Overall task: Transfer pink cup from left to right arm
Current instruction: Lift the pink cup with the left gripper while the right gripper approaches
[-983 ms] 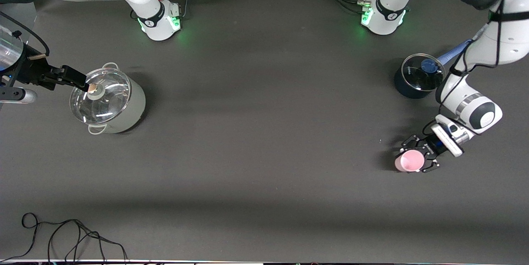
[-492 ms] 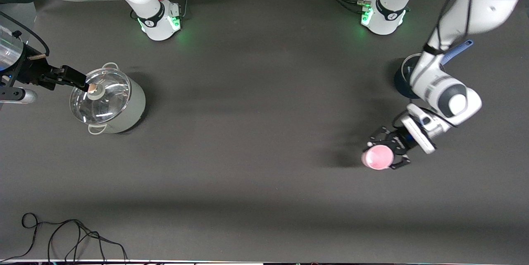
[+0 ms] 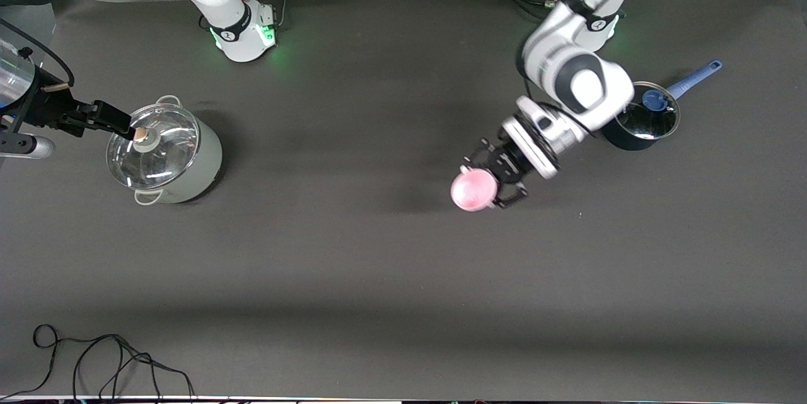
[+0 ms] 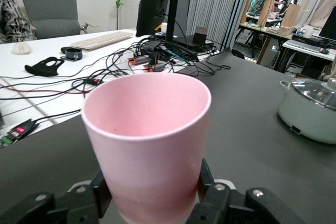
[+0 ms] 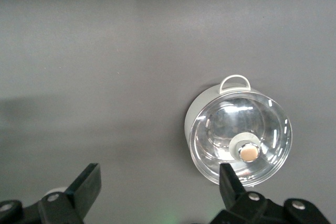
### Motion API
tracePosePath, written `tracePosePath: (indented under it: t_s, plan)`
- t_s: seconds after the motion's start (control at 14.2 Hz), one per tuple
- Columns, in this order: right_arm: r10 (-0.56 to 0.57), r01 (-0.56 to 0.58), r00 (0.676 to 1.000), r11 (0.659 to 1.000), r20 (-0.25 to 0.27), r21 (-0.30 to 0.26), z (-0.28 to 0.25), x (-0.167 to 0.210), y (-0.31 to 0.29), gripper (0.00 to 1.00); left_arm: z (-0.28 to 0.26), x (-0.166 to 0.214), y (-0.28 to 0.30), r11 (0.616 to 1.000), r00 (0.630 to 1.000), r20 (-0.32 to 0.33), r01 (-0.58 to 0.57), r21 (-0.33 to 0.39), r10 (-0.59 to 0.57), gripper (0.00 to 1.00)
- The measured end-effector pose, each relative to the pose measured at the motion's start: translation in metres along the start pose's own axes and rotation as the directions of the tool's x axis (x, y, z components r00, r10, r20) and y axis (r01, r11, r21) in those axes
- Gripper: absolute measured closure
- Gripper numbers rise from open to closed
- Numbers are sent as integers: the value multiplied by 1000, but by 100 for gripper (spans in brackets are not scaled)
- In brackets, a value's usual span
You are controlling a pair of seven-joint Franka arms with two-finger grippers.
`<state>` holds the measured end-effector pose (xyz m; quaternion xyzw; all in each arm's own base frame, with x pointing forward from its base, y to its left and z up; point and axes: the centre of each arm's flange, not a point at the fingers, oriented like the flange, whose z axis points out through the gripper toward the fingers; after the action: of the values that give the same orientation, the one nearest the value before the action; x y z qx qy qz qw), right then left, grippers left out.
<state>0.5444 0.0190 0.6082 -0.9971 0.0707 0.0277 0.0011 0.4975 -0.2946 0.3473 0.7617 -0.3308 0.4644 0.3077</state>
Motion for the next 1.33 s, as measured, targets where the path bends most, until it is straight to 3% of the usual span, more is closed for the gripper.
tracePosePath:
  t_s: [0.21, 0.35, 0.7, 1.05, 1.19, 1.33]
  plan:
    - [169, -172, 984, 983, 47, 69, 0, -3, -2, 0, 7, 47, 50, 1000, 1000, 14, 12, 29, -13, 34]
    - [307, -314, 948, 945, 79, 95, -3, -6, -10, 0, 12, 70, 85, 999, 1000, 25, 8, 35, -9, 34]
    - [554, -595, 802, 774, 224, 217, -42, -25, -77, 0, 19, 83, 125, 1000, 999, 38, 20, 20, -21, 34]
    - [677, -744, 664, 641, 318, 189, -67, -43, -186, 0, 25, 89, 126, 998, 998, 45, 44, 38, -46, 34]
    - [704, -775, 625, 611, 338, 161, -62, -45, -230, 1, 27, 87, 125, 998, 997, 49, 50, 39, -52, 34]
    - [710, -784, 612, 604, 349, 144, -54, -44, -267, 0, 28, 86, 123, 998, 997, 51, 54, 39, -56, 34]
